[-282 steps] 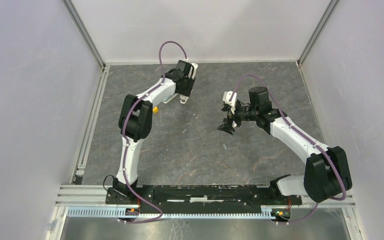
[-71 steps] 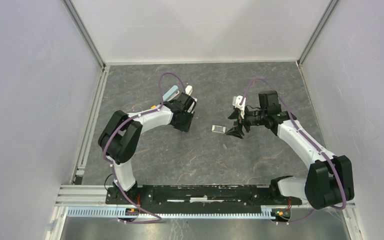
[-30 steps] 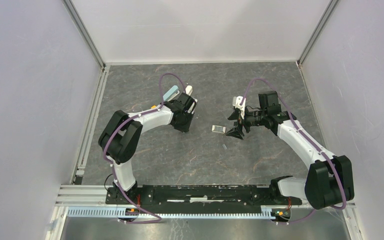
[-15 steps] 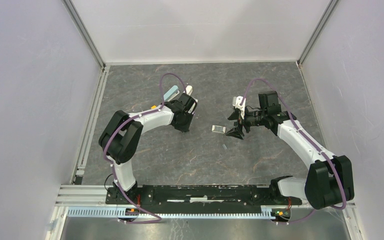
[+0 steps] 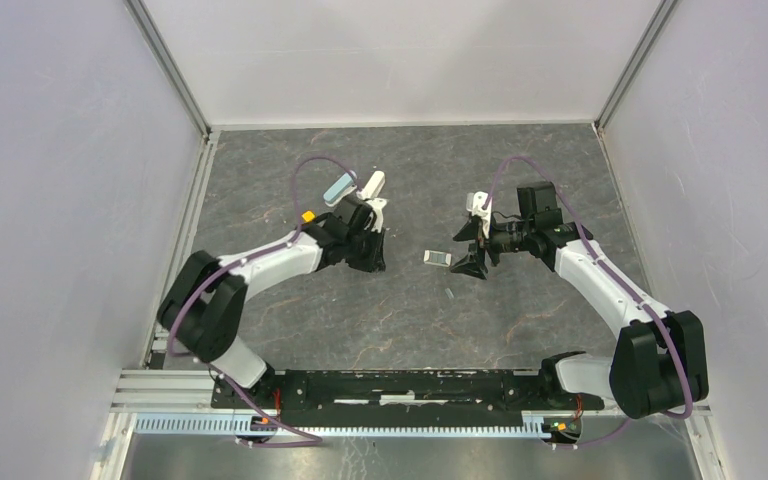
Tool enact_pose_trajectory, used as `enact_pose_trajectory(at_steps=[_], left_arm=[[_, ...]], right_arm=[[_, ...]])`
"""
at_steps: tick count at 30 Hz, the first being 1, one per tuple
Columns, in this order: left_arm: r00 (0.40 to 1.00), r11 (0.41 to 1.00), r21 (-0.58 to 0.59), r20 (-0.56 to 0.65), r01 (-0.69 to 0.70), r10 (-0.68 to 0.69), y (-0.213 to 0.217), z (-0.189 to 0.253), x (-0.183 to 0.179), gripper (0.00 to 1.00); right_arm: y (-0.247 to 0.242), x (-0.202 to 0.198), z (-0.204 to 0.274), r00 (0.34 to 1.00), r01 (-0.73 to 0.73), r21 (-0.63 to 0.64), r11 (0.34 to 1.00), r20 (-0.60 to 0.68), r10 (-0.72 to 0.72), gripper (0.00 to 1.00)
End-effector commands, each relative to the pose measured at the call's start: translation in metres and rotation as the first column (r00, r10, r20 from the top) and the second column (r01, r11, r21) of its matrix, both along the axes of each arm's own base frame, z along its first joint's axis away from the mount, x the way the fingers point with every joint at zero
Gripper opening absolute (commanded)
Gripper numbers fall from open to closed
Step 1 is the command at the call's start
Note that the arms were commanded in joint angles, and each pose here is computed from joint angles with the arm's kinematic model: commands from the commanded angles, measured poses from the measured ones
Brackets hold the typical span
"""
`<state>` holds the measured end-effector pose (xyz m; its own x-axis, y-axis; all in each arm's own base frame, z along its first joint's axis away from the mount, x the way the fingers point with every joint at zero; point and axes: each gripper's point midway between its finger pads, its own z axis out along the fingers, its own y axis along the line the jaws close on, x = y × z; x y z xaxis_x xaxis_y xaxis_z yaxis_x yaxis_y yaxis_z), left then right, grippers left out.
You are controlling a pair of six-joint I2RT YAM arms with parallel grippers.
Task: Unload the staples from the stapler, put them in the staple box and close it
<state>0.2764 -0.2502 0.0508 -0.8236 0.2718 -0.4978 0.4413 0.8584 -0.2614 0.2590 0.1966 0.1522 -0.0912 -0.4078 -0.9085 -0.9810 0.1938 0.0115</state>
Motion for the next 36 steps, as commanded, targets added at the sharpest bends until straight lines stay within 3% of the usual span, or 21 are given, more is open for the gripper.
enact_pose_trajectory(at_steps=[1, 5, 9, 15, 21, 31, 36], left_arm=[[0.998, 0.93, -0.367, 0.055, 0.007, 0.014, -0.045, 0.057, -0.008, 0.19], [0.997, 0.85, -0.527, 0.067, -0.005, 0.047, -0.054, 0.081, -0.018, 0.19], [0.99, 0.73, -0.683, 0.123, 0.034, 0.07, -0.06, 0.111, -0.027, 0.18], [0.973, 0.59, -0.803, 0.193, 0.081, 0.13, -0.057, 0.14, -0.035, 0.18], [0.963, 0.46, -0.876, 0.23, 0.143, 0.138, -0.065, 0.168, -0.043, 0.17], [0.954, 0.357, -0.905, 0.284, 0.232, 0.099, -0.081, 0.186, -0.057, 0.17], [0.955, 0.344, -0.904, 0.289, 0.252, 0.06, -0.091, 0.187, -0.066, 0.17]], right_arm=[[0.011, -0.008, 0.012, 0.998, -0.035, 0.097, 0.995, -0.039, 0.039, 0.8], [0.022, -0.016, 0.017, 0.99, -0.018, 0.217, 0.976, -0.136, 0.048, 0.79], [0.033, -0.027, 0.022, 0.97, 0.014, 0.329, 0.944, -0.234, 0.067, 0.79], [0.047, -0.054, 0.045, 0.936, 0.034, 0.48, 0.877, -0.324, 0.141, 0.78], [0.056, -0.064, 0.049, 0.896, 0.078, 0.521, 0.85, -0.41, 0.169, 0.77], [0.06, -0.071, 0.056, 0.874, 0.095, 0.552, 0.828, -0.445, 0.197, 0.76], [0.06, -0.068, 0.054, 0.863, 0.117, 0.549, 0.828, -0.469, 0.189, 0.75]])
